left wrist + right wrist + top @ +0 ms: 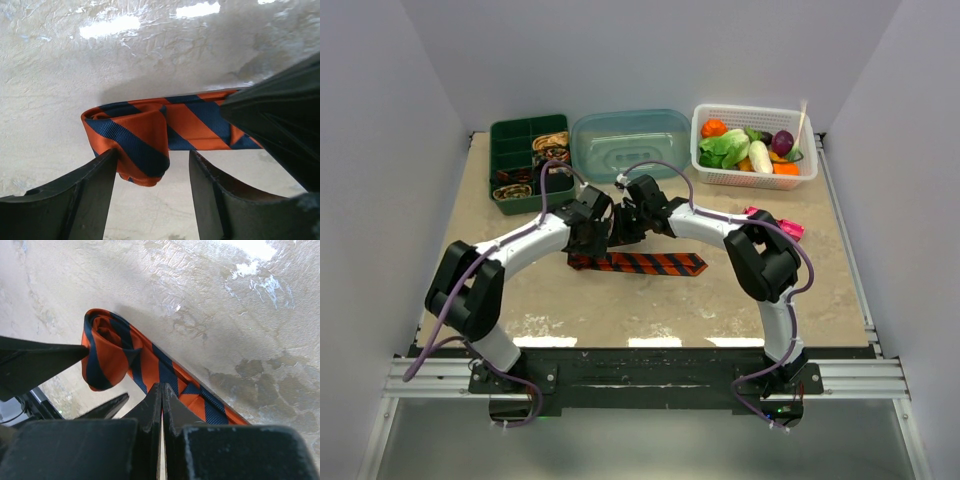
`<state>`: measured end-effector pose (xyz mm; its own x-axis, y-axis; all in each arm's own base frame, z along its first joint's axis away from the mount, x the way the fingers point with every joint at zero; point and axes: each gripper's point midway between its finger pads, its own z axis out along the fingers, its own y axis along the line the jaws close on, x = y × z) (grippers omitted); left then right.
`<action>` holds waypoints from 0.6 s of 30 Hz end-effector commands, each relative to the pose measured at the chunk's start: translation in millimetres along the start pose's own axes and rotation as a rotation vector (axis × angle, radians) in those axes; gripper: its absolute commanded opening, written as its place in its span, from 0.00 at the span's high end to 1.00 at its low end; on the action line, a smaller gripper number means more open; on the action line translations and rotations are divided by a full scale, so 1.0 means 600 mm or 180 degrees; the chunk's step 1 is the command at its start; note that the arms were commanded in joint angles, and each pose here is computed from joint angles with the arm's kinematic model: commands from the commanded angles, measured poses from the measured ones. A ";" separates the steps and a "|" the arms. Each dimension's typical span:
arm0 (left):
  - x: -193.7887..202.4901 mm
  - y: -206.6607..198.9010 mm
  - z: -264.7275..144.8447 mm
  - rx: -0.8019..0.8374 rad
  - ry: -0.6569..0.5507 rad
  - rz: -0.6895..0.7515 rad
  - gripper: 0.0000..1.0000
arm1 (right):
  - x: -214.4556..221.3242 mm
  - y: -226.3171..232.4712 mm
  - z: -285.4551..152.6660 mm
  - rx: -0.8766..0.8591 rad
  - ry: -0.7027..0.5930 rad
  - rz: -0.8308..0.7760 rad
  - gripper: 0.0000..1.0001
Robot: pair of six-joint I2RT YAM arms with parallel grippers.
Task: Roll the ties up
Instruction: Roll the tie at the center of the board.
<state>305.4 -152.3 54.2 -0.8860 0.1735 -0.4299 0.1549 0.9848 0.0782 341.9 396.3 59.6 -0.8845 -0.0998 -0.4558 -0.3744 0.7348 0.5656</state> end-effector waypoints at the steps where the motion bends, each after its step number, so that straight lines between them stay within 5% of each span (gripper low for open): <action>1: -0.060 -0.030 -0.052 0.0315 -0.0395 -0.0165 0.35 | -0.030 0.032 -0.017 -0.0175 -0.0166 -0.0134 1.00; 18: -0.083 0.106 -0.092 0.0697 -0.0665 -0.0974 0.28 | -0.053 0.170 -0.020 -0.0782 -0.0293 -0.0533 1.00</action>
<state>335.4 -105.2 119.2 -0.8177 -0.0920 -0.5682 -0.0137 0.9900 -0.1407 333.0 431.3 90.9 -0.8487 -0.1287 -0.5130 -0.4654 0.6425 0.6087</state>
